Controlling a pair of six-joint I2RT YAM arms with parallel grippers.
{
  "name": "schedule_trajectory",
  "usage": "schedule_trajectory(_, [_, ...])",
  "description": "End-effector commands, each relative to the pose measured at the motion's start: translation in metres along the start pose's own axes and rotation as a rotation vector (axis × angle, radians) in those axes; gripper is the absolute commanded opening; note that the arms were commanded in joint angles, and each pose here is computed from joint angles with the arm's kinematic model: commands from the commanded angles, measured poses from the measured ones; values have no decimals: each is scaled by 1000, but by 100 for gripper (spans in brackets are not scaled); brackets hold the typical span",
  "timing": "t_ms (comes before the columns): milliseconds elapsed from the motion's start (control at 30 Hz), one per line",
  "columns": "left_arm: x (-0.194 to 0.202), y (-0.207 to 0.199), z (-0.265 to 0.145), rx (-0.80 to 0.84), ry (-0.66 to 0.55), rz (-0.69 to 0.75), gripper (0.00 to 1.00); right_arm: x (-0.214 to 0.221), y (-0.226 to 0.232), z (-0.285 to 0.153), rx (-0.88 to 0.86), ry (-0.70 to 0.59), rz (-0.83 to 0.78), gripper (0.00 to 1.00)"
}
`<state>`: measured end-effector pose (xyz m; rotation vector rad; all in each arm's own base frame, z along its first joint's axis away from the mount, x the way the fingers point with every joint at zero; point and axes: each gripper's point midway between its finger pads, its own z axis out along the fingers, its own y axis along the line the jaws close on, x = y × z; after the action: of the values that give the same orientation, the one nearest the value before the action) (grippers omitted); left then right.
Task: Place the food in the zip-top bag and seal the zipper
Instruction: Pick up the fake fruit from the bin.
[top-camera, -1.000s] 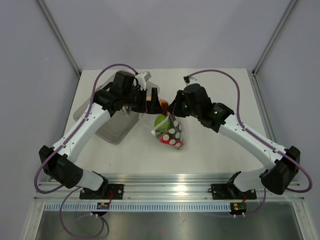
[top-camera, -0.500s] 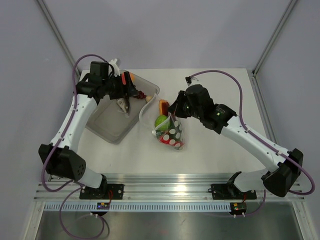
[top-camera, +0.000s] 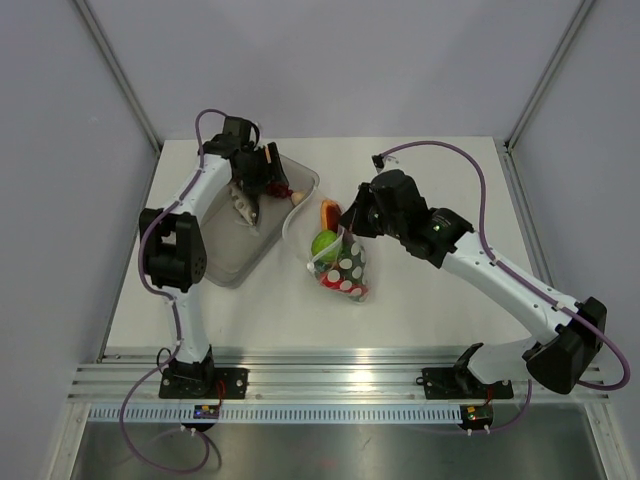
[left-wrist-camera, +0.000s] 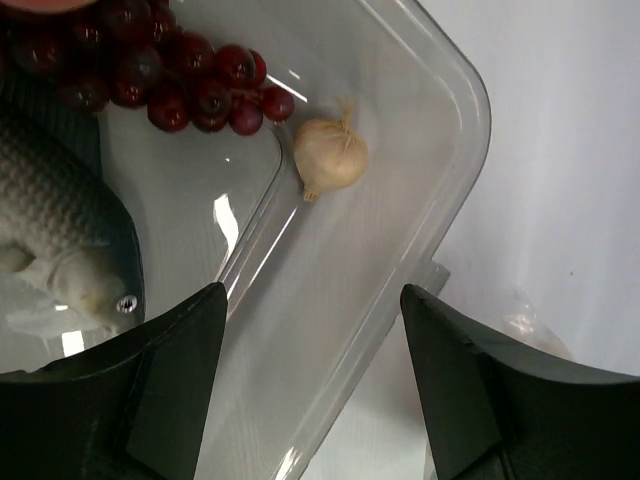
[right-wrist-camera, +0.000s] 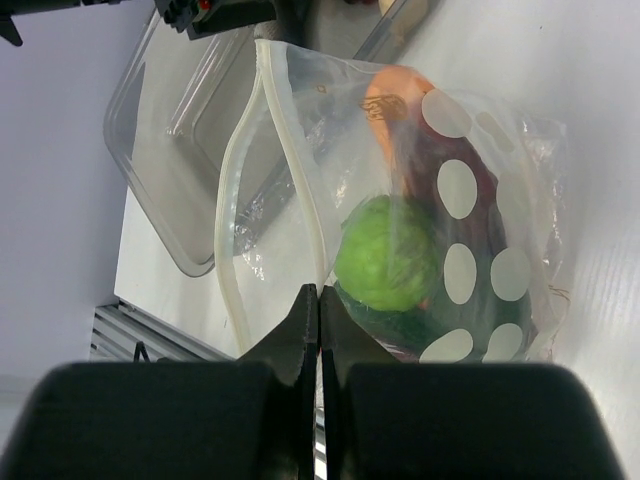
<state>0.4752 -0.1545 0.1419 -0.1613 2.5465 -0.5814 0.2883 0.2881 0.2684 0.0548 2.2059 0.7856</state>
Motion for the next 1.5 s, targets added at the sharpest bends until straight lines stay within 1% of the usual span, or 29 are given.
schedule_trajectory(0, [-42,-17,2,61,-109,0,72,-23,8,-16,-14,-71,-3,0])
schedule_trajectory(67, [-42,-18,14,75,-95,-16,70,-22,7,-14,-11,-66,-2,0])
schedule_trajectory(100, [-45,-19,18,83,-108,-18,69,-21,7,-13,-9,-61,-3,0])
schedule_trajectory(167, [-50,-13,25,49,-124,-33,64,-21,8,-11,-13,-58,-1,0])
schedule_trajectory(233, [-47,-8,39,37,-101,-38,62,-18,8,-9,-12,-49,-1,0])
schedule_trajectory(533, [-43,-9,77,9,-76,-61,62,-18,9,-7,-10,-36,-7,0])
schedule_trajectory(667, [-29,-12,97,32,-23,-94,62,-16,8,-6,-7,-30,-10,0])
schedule_trajectory(867, [-12,-6,115,18,15,-111,62,-17,6,-8,1,-37,-18,0])
schedule_trajectory(1000, [-8,-6,115,19,22,-116,63,-17,6,-7,0,-38,-21,0])
schedule_trajectory(1133, [1,-6,111,12,39,-111,70,-16,7,-6,-5,-34,-21,0])
schedule_trajectory(1267, [11,-5,105,-4,49,-105,69,-16,7,-7,-9,-37,-19,0])
schedule_trajectory(1467, [22,-3,97,-16,56,-101,64,-15,7,-7,-14,-36,-13,0])
